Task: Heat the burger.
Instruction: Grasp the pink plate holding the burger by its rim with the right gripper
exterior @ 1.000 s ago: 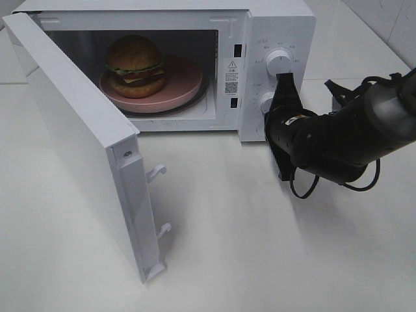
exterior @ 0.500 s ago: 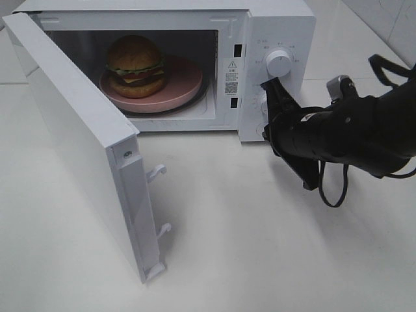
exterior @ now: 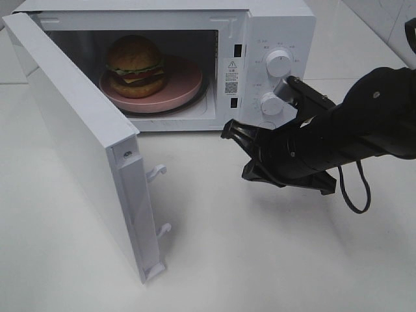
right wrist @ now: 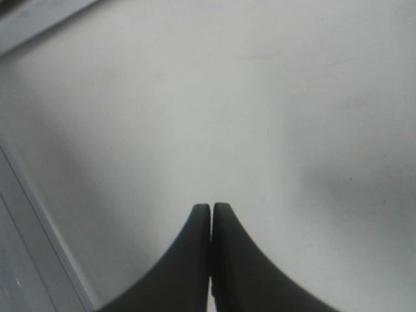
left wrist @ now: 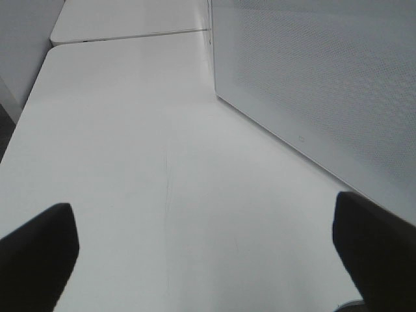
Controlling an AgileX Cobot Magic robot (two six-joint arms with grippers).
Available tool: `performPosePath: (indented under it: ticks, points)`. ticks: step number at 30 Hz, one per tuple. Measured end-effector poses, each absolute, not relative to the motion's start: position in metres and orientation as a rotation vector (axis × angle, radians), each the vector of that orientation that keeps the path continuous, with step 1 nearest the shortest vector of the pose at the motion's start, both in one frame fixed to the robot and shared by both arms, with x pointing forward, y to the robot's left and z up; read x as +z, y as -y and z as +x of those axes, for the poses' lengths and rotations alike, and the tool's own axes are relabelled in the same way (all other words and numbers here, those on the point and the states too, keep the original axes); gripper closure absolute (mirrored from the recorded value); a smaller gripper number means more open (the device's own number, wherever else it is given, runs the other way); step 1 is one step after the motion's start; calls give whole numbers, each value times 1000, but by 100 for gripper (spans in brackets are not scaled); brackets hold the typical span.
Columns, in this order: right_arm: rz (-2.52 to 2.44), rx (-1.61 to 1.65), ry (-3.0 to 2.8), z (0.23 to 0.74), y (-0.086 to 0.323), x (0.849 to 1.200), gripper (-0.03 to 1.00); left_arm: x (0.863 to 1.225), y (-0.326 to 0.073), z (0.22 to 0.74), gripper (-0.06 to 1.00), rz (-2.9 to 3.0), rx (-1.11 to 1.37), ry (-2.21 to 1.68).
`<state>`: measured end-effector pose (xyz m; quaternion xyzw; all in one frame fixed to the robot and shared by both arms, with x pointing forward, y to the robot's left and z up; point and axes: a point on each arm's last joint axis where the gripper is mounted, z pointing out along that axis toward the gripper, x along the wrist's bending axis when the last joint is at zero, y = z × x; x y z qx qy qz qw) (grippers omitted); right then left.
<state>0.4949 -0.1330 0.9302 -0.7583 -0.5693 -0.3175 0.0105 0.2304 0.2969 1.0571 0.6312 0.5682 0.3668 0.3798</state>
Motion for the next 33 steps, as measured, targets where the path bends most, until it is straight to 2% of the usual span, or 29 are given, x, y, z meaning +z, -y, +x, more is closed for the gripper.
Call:
performPosePath:
  ticks: [9,16,20,33]
  points:
    - [-1950,-649,2288,494,121,953,95,1057,-297,230,-4,1612,937,-1451]
    - [-1716,-411,2576,498,125,972,95,1057,-297,230,-4,1612,937,-1451]
    - [-1423,-272,2798,500,129,986,95,1057,-297,230,-4,1612,937,-1451]
    - [-452,-157,3129,502,130,1005,94,1057,-297,230,-4,1612,937,-1451]
